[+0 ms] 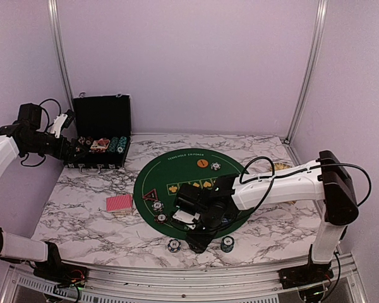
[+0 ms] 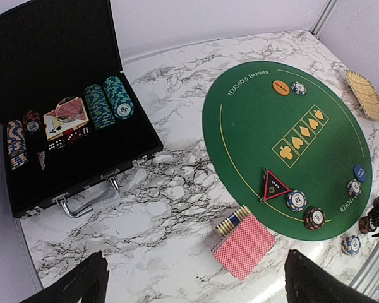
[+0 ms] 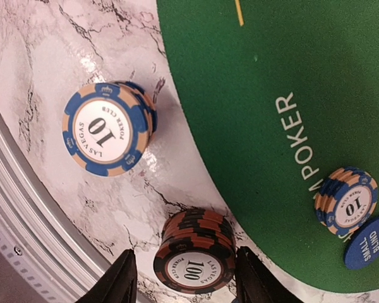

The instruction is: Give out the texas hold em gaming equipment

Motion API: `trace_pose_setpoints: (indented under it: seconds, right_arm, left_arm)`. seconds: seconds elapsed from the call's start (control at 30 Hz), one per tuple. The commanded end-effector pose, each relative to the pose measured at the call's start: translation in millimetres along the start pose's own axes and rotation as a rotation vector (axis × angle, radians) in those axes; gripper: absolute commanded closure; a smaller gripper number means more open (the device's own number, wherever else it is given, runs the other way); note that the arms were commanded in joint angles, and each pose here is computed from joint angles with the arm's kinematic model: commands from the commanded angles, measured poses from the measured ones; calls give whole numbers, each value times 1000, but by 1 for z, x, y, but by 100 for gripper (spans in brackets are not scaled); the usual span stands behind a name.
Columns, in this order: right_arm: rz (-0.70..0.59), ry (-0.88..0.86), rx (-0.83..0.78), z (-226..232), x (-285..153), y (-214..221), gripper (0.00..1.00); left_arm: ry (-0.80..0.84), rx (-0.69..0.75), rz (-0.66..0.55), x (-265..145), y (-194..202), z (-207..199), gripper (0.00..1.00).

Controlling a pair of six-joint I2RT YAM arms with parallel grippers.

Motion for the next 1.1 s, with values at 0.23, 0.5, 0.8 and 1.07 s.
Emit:
trace_pose_setpoints:
  seconds: [0.23, 0.5, 0.8, 1.07]
  right_arm:
    - [2, -9, -15, 5, 8, 1, 51]
    - [17, 9, -21, 3, 10, 3, 54]
    - [14, 36, -26, 1, 5, -2, 50]
    - [0, 33, -31, 3, 3, -5, 52]
  left_arm:
    - [8, 20, -18, -10, -4, -6, 1]
    - [9, 19, -16, -10, -3, -6, 1]
    - [9, 20, -17, -10, -3, -6, 1]
    - [6, 21, -17, -10, -3, -6, 1]
Point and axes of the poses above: each gripper's point midway between its finger pads, its own x axis out along the fingers, its own z axis along the line the jaws close on, y = z × x, the point moved 8 cm from there along -x, back along the fingers, and after that the axes turned 15 degrees about -x, right-handed, at the moved point
